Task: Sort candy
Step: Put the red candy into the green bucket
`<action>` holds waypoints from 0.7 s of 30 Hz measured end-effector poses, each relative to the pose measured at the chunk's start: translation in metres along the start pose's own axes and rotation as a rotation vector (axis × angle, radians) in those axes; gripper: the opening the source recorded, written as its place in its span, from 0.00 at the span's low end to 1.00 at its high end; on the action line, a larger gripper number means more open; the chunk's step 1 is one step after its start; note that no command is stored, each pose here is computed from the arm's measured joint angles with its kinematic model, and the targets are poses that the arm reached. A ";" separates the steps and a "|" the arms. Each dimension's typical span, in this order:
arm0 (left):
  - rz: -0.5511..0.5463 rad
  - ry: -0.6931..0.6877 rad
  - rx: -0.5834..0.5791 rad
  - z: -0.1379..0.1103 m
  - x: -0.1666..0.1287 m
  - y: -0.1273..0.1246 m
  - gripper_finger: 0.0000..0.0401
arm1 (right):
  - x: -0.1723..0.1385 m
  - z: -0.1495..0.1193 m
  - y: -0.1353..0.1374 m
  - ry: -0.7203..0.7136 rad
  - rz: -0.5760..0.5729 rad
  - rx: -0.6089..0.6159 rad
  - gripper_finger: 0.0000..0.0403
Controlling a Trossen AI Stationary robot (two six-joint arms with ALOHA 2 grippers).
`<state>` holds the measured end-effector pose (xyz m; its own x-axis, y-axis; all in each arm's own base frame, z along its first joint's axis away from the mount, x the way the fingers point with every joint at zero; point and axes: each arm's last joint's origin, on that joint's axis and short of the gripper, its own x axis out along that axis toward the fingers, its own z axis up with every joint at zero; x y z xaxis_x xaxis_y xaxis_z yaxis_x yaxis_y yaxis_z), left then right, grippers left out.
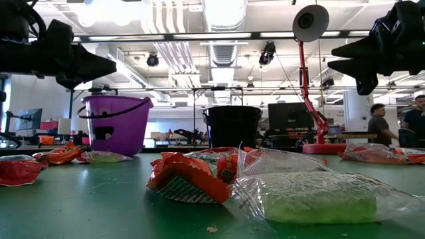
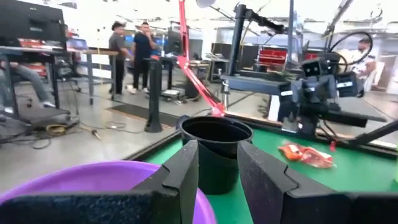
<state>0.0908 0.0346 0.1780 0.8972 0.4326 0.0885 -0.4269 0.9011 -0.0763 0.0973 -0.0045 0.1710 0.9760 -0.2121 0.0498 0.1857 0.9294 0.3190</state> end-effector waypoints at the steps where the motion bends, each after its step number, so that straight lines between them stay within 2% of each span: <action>1: 0.000 0.001 0.001 0.000 0.000 0.000 0.24 | 0.000 0.000 0.000 0.000 0.000 0.000 0.38; 6: -0.002 -0.024 -0.119 0.002 0.000 0.000 0.24 | 0.000 0.000 0.000 0.000 0.000 0.001 0.38; 12: -0.009 -0.060 -0.148 0.006 0.000 0.000 0.24 | 0.000 0.000 0.000 -0.001 0.000 0.001 0.38; 17: -0.049 -0.070 -0.280 0.008 0.000 -0.001 0.24 | 0.000 0.000 0.000 -0.004 -0.001 0.002 0.38; 21: -0.036 -0.086 -0.331 0.009 0.000 -0.001 0.24 | 0.000 0.000 0.000 -0.005 -0.001 0.003 0.38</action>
<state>0.0902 0.0339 0.1869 0.8922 0.4147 0.1793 -0.3230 0.8630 -0.3885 0.0973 -0.0046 0.1715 0.9752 -0.2143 0.0546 0.1860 0.9285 0.3215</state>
